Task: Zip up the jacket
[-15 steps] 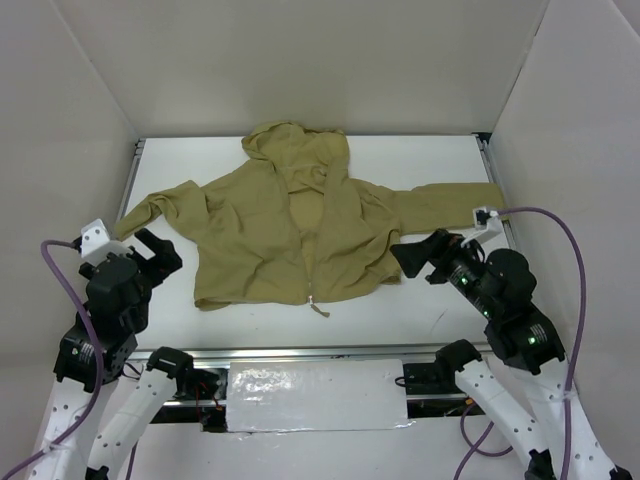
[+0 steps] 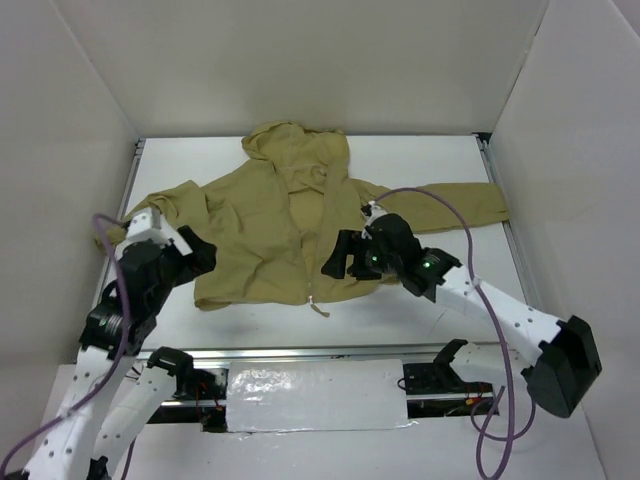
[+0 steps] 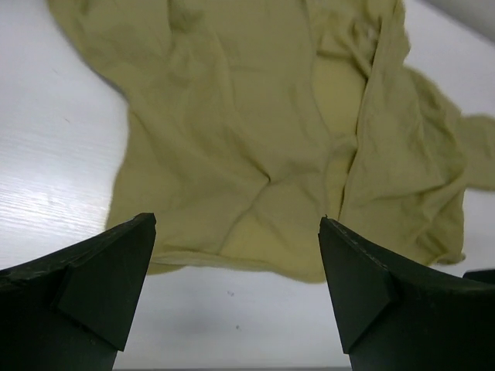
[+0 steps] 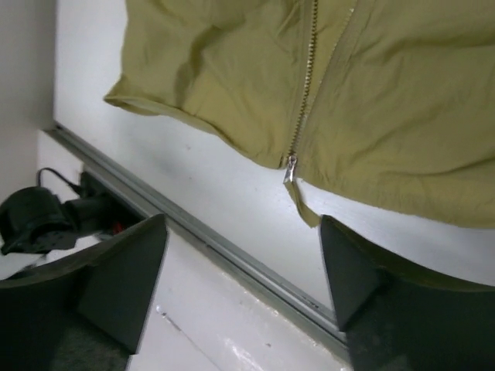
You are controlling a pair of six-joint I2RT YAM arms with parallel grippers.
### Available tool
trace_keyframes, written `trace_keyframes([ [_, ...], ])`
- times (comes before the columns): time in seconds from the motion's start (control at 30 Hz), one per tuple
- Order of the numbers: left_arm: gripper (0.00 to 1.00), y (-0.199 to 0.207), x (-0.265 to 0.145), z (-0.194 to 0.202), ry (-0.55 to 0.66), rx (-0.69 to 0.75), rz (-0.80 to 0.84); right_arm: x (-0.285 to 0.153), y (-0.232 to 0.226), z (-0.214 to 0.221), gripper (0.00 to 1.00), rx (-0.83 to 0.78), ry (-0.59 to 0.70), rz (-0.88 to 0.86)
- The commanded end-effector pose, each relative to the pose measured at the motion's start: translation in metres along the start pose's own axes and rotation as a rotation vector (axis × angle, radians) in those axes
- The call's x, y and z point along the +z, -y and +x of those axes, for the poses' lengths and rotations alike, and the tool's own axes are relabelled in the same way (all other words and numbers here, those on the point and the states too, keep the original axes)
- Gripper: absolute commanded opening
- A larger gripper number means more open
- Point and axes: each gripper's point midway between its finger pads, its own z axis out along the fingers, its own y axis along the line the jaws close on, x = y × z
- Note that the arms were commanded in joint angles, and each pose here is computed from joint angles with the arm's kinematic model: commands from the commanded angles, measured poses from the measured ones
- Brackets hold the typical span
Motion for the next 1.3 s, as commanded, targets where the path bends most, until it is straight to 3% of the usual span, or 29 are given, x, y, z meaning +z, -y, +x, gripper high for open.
trace_keyframes([
  [0.0, 0.99, 0.029, 0.024, 0.027, -0.129, -0.040, 0.124, 0.018, -0.009, -0.029, 0.82, -0.058, 0.070, 0.058],
  [0.1, 1.00, 0.034, 0.029, 0.038, -0.153, -0.066, 0.142, 0.046, -0.011, -0.019, 0.67, -0.061, 0.013, 0.030],
  [0.17, 0.99, 0.033, 0.026, 0.035, -0.135, -0.067, 0.143, 0.061, -0.010, -0.021, 0.62, -0.061, 0.001, 0.037],
  [0.2, 0.99, 0.032, 0.026, 0.034, -0.131, -0.063, 0.137, 0.077, -0.001, -0.014, 0.54, -0.061, -0.035, 0.073],
  [0.4, 0.99, 0.031, 0.019, 0.038, -0.150, -0.028, 0.150, 0.119, -0.001, -0.001, 0.49, -0.060, -0.140, 0.055],
  [0.53, 1.00, 0.037, 0.023, 0.051, -0.186, -0.029, 0.198, 0.121, 0.011, 0.015, 0.49, -0.041, -0.150, 0.087],
  [0.63, 0.95, 0.049, 0.036, 0.081, -0.315, -0.029, 0.211, 0.106, 0.027, 0.014, 0.50, 0.005, -0.086, 0.157],
  [0.7, 0.95, 0.051, 0.043, 0.089, -0.320, -0.001, 0.138, 0.086, 0.039, -0.005, 0.51, 0.025, 0.033, 0.245],
  [0.73, 0.96, 0.071, 0.040, 0.103, -0.359, 0.009, 0.144, 0.076, 0.047, -0.007, 0.51, 0.032, 0.064, 0.287],
  [0.83, 0.97, 0.086, 0.044, 0.119, -0.356, -0.002, 0.044, 0.028, 0.068, -0.030, 0.52, 0.072, 0.214, 0.432],
  [0.97, 0.97, 0.109, 0.048, 0.146, -0.349, -0.080, -0.014, -0.046, 0.061, -0.067, 0.52, 0.122, 0.455, 0.420],
  [1.07, 0.95, 0.122, 0.055, 0.165, -0.331, -0.091, -0.094, -0.081, 0.050, -0.081, 0.52, 0.103, 0.528, 0.368],
  [1.27, 0.86, 0.136, 0.078, 0.196, -0.397, -0.042, -0.237, -0.109, 0.043, -0.079, 0.52, 0.084, 0.544, 0.334],
])
